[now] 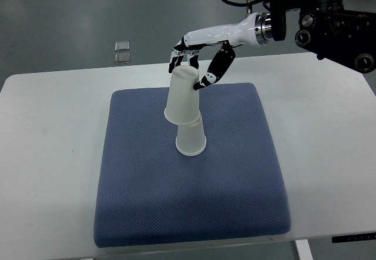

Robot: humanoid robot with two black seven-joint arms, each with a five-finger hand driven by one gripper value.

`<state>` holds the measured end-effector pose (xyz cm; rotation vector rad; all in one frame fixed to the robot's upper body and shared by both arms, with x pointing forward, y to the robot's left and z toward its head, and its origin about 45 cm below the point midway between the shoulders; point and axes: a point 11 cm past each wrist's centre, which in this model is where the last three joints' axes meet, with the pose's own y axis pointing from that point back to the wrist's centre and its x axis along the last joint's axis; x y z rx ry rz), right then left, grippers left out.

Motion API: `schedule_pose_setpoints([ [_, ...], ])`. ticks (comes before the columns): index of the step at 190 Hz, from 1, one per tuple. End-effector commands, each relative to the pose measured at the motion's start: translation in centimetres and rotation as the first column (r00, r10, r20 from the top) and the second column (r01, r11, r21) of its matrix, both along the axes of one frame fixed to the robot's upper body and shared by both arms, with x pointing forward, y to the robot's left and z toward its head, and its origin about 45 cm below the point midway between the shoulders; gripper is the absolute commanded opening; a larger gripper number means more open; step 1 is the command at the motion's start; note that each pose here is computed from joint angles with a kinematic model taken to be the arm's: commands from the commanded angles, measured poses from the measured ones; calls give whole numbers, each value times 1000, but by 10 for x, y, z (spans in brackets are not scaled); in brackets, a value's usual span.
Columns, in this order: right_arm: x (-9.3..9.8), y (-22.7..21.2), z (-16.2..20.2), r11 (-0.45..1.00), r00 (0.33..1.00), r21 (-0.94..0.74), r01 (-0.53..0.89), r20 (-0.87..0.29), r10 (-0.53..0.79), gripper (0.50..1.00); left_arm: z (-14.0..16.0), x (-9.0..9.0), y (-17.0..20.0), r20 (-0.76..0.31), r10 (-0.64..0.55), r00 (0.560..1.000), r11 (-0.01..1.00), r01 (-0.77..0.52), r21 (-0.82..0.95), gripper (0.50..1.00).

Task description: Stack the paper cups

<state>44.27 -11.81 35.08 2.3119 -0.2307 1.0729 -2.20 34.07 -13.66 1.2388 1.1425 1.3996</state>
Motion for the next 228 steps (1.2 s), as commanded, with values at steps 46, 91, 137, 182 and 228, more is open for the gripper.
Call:
schedule_pose_setpoints([
  [46, -3, 1, -4, 1000, 1000, -9, -9, -3, 9, 500, 0, 0, 0, 1, -1, 1000, 1000, 1, 0, 1000],
  [91, -3, 1, -6, 1000, 1000, -8, -8, -2, 8, 500, 0, 0, 0, 0, 0, 1000, 1000, 0, 0, 1000],
  [137, -3, -1, -8, 1000, 1000, -12, -4, -5, 4, 507, 0, 0, 0, 1, -1, 1000, 1000, 1, 0, 1000],
  [182, -2, -3, -9, 1000, 1000, -16, -1, -6, 1, 527, 0, 0, 0, 0, 0, 1000, 1000, 0, 0, 1000],
  [228, -1, -6, 1, 1000, 1000, -14, 1, 3, -1, 531, 0, 0, 0, 0, 0, 1000, 1000, 0, 0, 1000],
])
